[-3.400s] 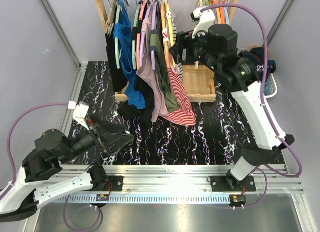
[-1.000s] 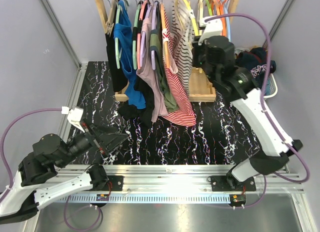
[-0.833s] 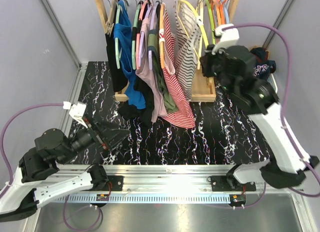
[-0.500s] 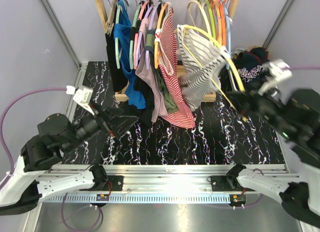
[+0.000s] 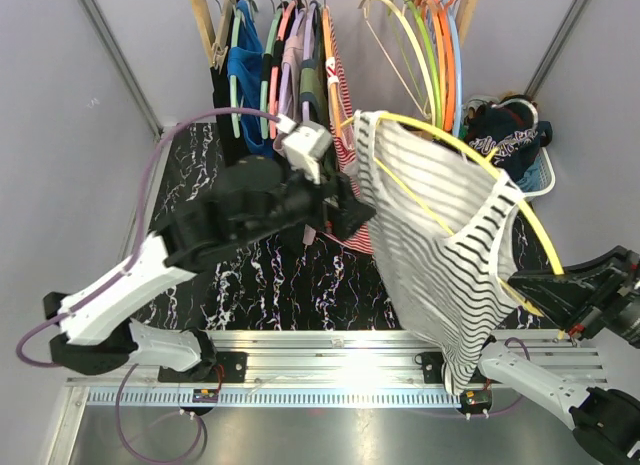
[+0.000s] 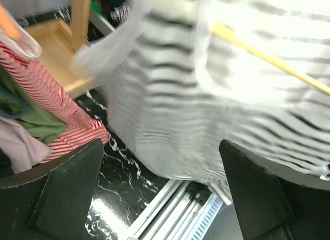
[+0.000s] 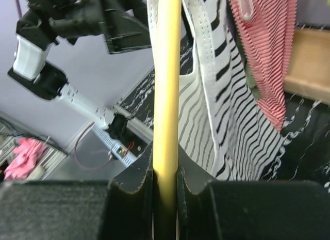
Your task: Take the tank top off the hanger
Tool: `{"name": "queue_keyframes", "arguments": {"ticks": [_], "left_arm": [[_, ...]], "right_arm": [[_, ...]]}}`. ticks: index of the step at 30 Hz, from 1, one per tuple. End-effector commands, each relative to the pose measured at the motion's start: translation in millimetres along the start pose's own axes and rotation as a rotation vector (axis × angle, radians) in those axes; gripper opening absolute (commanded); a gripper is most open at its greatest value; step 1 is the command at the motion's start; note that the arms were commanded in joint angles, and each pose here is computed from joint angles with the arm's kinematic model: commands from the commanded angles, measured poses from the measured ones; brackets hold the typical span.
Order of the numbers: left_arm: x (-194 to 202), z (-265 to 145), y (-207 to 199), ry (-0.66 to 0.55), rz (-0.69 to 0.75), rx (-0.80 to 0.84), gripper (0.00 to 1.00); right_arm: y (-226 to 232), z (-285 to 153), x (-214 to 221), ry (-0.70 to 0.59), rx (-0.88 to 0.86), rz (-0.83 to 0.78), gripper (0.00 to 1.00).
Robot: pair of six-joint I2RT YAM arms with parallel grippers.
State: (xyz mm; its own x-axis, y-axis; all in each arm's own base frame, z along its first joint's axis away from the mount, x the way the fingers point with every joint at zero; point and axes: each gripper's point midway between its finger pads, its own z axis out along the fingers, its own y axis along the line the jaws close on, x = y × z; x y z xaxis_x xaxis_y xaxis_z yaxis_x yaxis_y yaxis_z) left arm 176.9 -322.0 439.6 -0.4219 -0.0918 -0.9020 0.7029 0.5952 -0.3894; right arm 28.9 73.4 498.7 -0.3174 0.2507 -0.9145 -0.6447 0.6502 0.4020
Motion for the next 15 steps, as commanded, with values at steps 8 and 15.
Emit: {"name": "queue_keyframes", "arguments": {"ticks": [8,15], "left_arm": [[-2,36,-6,-0.087,0.080,-0.064,0.99],[-9,33,16,-0.135,0.084,-0.179,0.18]], "right_arm": [[11,5,25,0.134,-0.056,0.077,0.00],[1,2,30,0.141,-0.002,0.083,0.00]]}}
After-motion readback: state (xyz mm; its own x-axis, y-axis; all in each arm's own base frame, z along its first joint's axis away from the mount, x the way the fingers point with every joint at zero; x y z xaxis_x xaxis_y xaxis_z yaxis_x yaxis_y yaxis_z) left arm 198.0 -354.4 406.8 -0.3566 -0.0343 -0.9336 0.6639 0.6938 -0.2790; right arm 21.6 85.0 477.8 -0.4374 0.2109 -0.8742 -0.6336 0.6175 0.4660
